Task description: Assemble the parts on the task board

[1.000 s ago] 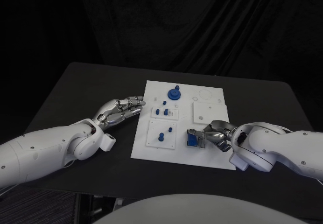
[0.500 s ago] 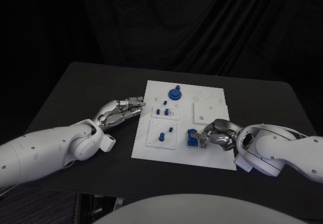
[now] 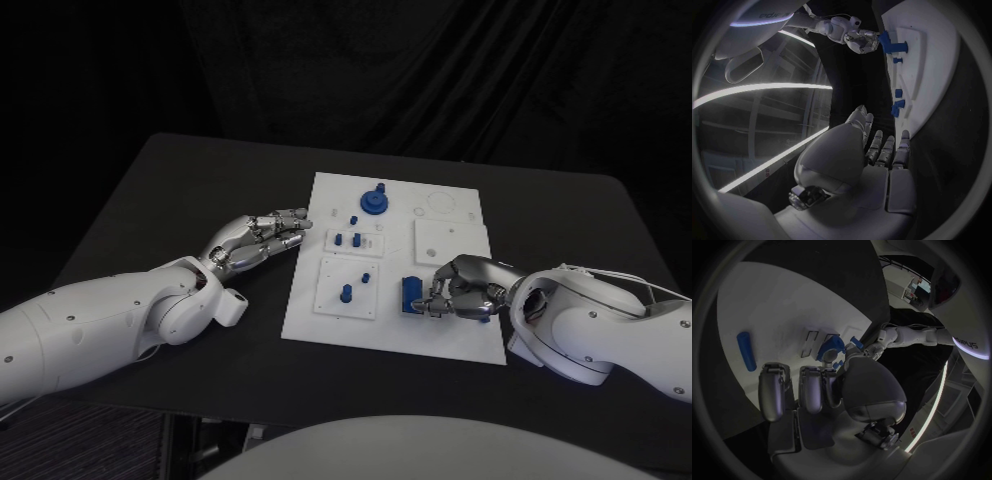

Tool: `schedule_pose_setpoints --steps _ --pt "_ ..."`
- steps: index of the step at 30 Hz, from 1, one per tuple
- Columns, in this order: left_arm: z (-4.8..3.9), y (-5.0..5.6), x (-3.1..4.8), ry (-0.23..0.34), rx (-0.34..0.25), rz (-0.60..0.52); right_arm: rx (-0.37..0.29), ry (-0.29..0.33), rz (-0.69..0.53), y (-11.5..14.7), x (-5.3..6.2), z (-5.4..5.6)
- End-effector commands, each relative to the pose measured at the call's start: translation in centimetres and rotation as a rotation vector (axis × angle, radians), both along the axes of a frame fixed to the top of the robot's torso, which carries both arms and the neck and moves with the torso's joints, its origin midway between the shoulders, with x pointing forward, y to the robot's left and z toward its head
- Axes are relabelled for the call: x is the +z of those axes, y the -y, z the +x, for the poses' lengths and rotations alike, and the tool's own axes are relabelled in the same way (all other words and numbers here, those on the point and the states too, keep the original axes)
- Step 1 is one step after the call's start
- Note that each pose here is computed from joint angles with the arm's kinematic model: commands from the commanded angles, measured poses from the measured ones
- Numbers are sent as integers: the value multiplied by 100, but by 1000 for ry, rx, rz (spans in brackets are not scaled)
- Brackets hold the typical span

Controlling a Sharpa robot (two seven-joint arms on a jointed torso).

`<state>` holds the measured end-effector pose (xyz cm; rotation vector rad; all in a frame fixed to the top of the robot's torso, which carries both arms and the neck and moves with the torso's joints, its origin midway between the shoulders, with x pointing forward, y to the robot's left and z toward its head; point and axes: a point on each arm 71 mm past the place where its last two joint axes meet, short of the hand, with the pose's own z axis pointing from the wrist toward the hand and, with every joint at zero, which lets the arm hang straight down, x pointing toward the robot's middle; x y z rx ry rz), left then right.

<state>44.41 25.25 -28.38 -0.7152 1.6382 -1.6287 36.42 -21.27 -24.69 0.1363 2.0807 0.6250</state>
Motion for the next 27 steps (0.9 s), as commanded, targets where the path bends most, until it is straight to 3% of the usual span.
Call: schedule_pose_setpoints --steps 1,27 --pt "-19 12 60 66 -17 -66 49 28 -39 -20 -8 -10" --pt "-24 13 52 61 -20 -67 54 35 -38 -49 -77 43"
